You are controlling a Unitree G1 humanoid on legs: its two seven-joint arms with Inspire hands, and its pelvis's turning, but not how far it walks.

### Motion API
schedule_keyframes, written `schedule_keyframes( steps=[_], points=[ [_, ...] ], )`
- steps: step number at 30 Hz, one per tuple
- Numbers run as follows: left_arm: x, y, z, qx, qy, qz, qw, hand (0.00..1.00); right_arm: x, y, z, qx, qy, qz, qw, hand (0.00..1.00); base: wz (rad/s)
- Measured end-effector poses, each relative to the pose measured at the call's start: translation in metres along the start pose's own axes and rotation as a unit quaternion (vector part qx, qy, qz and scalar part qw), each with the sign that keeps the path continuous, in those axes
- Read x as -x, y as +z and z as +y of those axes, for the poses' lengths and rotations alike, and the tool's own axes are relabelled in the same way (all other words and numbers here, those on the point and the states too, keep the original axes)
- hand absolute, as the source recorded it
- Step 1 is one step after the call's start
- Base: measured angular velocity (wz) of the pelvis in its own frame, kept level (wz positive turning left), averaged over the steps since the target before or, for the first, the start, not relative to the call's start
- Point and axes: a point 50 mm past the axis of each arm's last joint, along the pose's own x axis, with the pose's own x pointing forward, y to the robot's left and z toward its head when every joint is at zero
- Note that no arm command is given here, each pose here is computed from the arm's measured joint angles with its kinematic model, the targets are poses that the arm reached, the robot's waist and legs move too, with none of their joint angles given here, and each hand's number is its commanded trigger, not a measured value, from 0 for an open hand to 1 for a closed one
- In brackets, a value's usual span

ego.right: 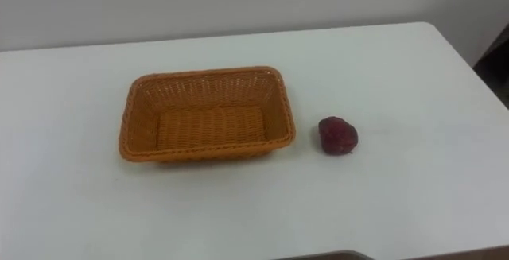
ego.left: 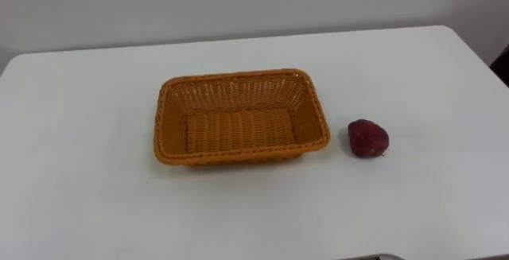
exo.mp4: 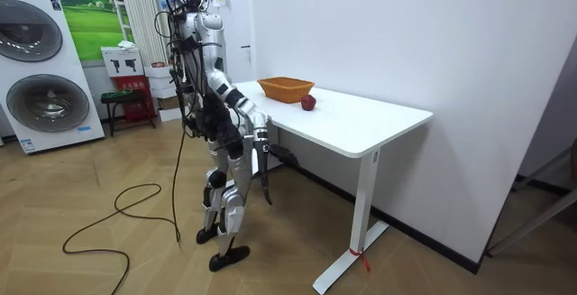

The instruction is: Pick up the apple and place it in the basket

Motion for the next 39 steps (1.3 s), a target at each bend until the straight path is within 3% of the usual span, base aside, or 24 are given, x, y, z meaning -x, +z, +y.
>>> schedule_keyframes(
  steps=[5,8,11,14,16,19,28,39],
  points=[
    [0.000,0.003,0.001,-0.009,0.001,-0.010,1.000,0.00,0.038,0.041,0.038,0.014,0.035,-0.166,0.985,0.00,0.12],
    [-0.001,0.004,0.003,-0.016,0.003,-0.010,1.000,0.00,0.071,0.063,0.054,0.012,0.061,-0.288,0.956,0.00,0.05],
    [0.000,0.007,0.000,-0.028,-0.002,-0.015,0.999,0.00,0.112,0.073,0.069,0.023,0.107,-0.426,0.898,0.00,-0.06],
    [-0.001,0.018,-0.004,-0.039,-0.010,-0.030,0.999,0.00,0.137,0.069,0.077,0.034,0.154,-0.483,0.861,0.00,-0.08],
    [-0.001,0.024,-0.008,-0.060,-0.017,-0.042,0.997,0.00,0.156,0.055,0.084,0.074,0.203,-0.542,0.812,0.00,-0.07],
    [0.001,0.028,-0.013,-0.074,-0.026,-0.055,0.995,0.00,0.172,0.036,0.091,0.125,0.270,-0.568,0.767,0.00,-0.03],
    [0.002,0.034,-0.015,-0.081,-0.029,-0.070,0.994,0.00,0.189,-0.015,0.095,0.258,0.441,-0.518,0.686,0.00,0.01],
    [0.003,0.032,-0.019,-0.090,-0.055,-0.070,0.992,0.00,0.187,-0.051,0.093,0.363,0.530,-0.459,0.614,0.00,0.00]
  ],
)
